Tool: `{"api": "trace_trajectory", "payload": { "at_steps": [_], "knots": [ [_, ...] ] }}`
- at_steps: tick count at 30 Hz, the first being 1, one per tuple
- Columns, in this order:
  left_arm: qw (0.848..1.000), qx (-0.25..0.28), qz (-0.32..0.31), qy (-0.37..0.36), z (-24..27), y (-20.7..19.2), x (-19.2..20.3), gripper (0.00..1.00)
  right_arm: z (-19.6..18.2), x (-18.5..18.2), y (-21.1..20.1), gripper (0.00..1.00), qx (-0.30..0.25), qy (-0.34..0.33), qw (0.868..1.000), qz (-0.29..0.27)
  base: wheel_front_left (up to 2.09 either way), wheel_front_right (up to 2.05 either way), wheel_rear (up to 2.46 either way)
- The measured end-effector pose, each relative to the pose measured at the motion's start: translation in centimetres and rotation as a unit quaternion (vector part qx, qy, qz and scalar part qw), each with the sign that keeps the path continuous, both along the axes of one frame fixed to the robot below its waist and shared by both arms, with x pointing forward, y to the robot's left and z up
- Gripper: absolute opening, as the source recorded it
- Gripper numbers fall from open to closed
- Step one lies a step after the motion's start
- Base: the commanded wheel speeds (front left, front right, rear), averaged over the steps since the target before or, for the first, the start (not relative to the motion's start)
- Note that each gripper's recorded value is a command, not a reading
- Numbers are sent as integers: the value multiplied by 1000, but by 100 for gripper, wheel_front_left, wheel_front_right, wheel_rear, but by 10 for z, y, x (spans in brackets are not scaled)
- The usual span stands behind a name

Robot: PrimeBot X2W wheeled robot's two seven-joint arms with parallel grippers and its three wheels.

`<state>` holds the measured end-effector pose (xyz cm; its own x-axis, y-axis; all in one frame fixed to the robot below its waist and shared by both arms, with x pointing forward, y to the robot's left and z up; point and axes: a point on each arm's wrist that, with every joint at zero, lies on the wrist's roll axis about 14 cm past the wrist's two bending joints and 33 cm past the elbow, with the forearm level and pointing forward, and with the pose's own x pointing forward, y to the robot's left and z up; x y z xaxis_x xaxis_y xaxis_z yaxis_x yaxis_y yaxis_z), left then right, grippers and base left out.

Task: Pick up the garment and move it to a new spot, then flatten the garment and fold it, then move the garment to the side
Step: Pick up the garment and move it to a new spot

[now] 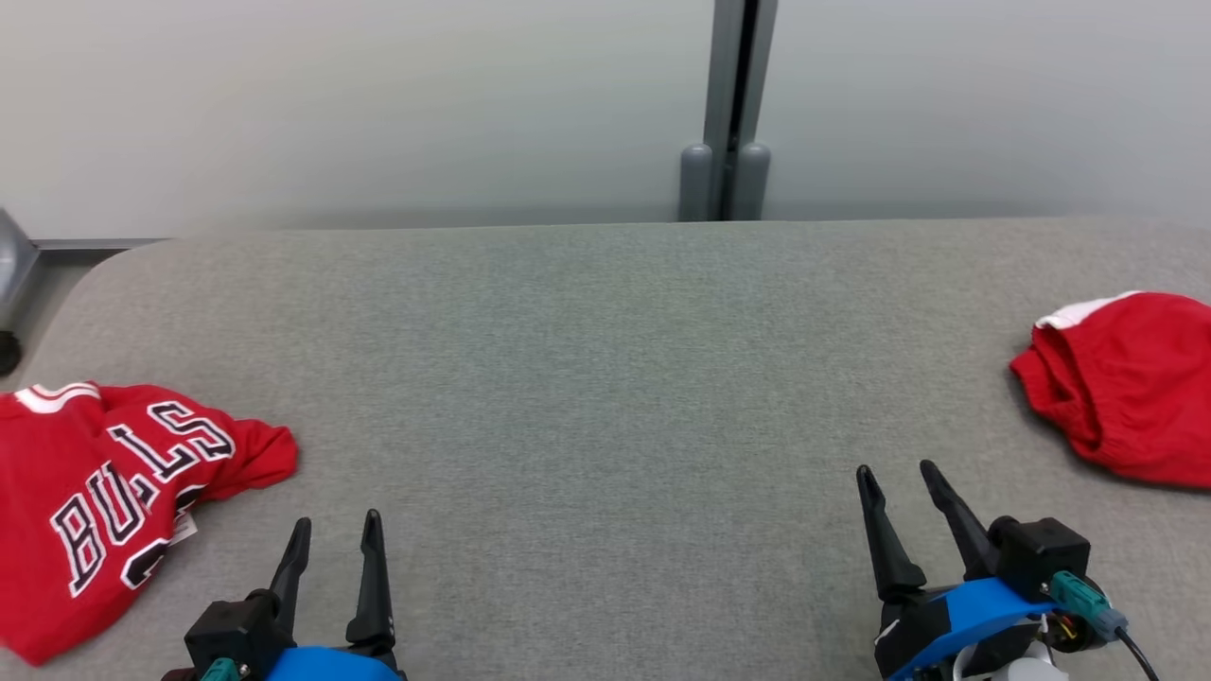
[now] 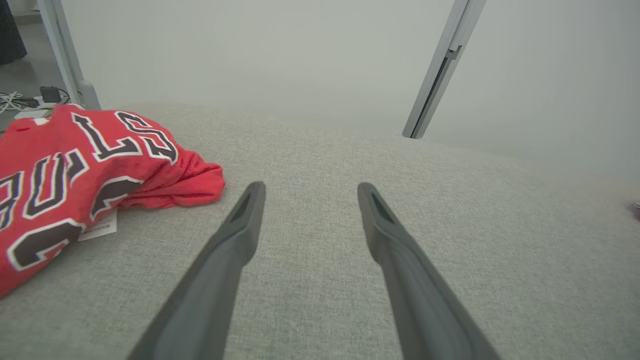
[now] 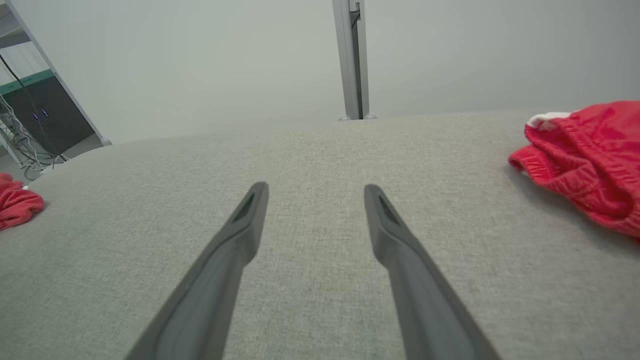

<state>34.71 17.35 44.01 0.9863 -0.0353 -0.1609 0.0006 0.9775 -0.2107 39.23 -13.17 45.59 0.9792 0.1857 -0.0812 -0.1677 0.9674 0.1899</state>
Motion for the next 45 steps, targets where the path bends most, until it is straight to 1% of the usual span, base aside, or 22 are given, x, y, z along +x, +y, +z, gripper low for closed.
{"api": "trace_trajectory", "payload": {
  "at_steps": [3, 6, 13, 18, 23, 28, 31, 36, 38, 41, 45],
  "knots": [
    [1000, -1, 11, -5, 4, 6, -5, 100, 6, 4, 7, 100, -5, -12, 1000, 10, 0, 0, 0],
    [999, 3, 36, -15, 10, 21, -12, 100, 14, 10, 21, 100, -10, -25, 999, 31, 0, 0, 0],
    [992, 13, 121, -30, 20, 71, -47, 100, 29, 20, 75, 100, -8, -48, 993, 105, 0, 0, 0],
    [981, 20, 190, -32, 22, 107, -85, 100, 29, 16, 122, 100, -5, -45, 984, 170, 0, 0, 0],
    [969, 23, 247, -23, 19, 133, -121, 100, 29, 11, 162, 100, -1, -43, 973, 225, 0, 0, 0],
    [958, 34, 285, -15, 18, 152, -148, 100, 27, 3, 191, 100, 1, -39, 963, 268, 0, 0, 0],
    [954, 45, 297, -16, 23, 162, -154, 100, 28, 0, 199, 100, 3, -38, 959, 279, 0, 0, 0],
    [951, 65, 303, -23, 37, 177, -150, 100, 30, 3, 195, 100, 1, -42, 960, 275, 0, 0, 0],
    [948, 87, 305, -32, 52, 192, -143, 100, 30, 8, 188, 100, -5, -44, 963, 266, 0, 0, 0],
    [944, 131, 293, -71, 95, 213, -114, 100, 33, 21, 176, 100, -16, -52, 967, 247, 0, 0, 0],
    [943, 179, 255, -116, 154, 228, -59, 100, 37, 41, 159, 100, -35, -60, 972, 222, 0, 0, 0]
  ]
}}
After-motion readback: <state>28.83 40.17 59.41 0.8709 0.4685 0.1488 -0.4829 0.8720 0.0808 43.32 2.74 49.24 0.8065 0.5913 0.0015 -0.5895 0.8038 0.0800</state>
